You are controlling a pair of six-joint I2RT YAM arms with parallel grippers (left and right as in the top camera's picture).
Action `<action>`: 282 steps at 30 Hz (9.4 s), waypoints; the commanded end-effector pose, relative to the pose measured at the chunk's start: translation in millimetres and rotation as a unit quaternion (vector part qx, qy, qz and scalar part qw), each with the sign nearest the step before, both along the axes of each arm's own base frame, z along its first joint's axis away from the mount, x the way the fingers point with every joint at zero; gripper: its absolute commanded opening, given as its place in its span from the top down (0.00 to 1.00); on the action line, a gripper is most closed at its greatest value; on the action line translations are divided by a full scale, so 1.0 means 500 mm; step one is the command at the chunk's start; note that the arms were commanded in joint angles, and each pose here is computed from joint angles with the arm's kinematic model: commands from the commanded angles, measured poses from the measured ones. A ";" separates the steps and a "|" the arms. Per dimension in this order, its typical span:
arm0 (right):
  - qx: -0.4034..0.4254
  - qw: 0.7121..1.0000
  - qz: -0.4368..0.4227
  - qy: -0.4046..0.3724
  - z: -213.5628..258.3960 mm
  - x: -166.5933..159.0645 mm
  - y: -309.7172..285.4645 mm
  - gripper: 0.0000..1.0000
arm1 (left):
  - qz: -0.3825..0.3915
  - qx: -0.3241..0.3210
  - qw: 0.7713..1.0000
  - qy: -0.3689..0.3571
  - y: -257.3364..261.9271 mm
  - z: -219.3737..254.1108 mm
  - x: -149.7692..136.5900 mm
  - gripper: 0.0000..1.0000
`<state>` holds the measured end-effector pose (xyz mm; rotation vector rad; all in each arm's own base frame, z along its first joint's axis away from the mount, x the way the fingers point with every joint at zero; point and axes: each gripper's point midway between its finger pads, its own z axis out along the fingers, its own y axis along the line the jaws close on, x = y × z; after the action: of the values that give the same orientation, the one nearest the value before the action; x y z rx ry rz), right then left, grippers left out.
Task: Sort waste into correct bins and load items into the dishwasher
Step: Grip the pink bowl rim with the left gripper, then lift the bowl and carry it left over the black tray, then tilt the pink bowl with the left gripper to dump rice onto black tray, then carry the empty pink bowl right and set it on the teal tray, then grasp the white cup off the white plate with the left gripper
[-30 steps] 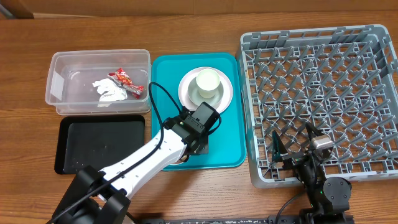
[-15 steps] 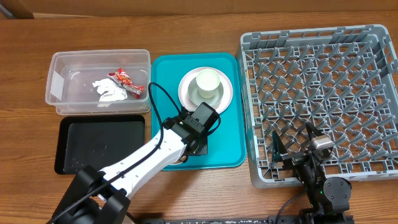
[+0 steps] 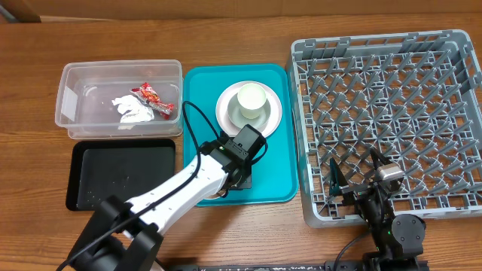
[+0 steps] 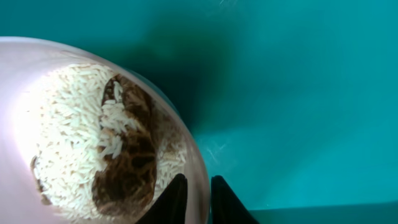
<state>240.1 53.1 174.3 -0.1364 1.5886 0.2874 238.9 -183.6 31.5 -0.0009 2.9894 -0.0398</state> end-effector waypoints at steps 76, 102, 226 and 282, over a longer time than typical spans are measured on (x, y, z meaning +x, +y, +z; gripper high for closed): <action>-0.001 1.000 -0.007 -0.004 -0.002 0.001 -0.006 0.00 | 0.079 -0.120 0.988 -0.055 0.238 0.259 0.088 0.96; -0.001 1.000 -0.007 -0.004 -0.002 0.001 -0.006 0.00 | 0.155 -0.377 0.904 -0.131 0.390 0.269 0.090 0.96; -0.001 1.000 -0.007 -0.004 -0.002 0.001 -0.006 0.00 | -0.002 -0.129 0.973 -0.191 -0.042 0.151 0.099 0.96; -0.001 1.000 -0.007 -0.004 -0.002 0.001 -0.006 0.00 | 0.101 -0.176 0.963 -0.179 -0.021 0.260 0.261 0.55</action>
<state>240.1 53.1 174.4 -0.1364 1.5878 0.2873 362.1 -184.5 163.7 -0.2675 2.5705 -0.4443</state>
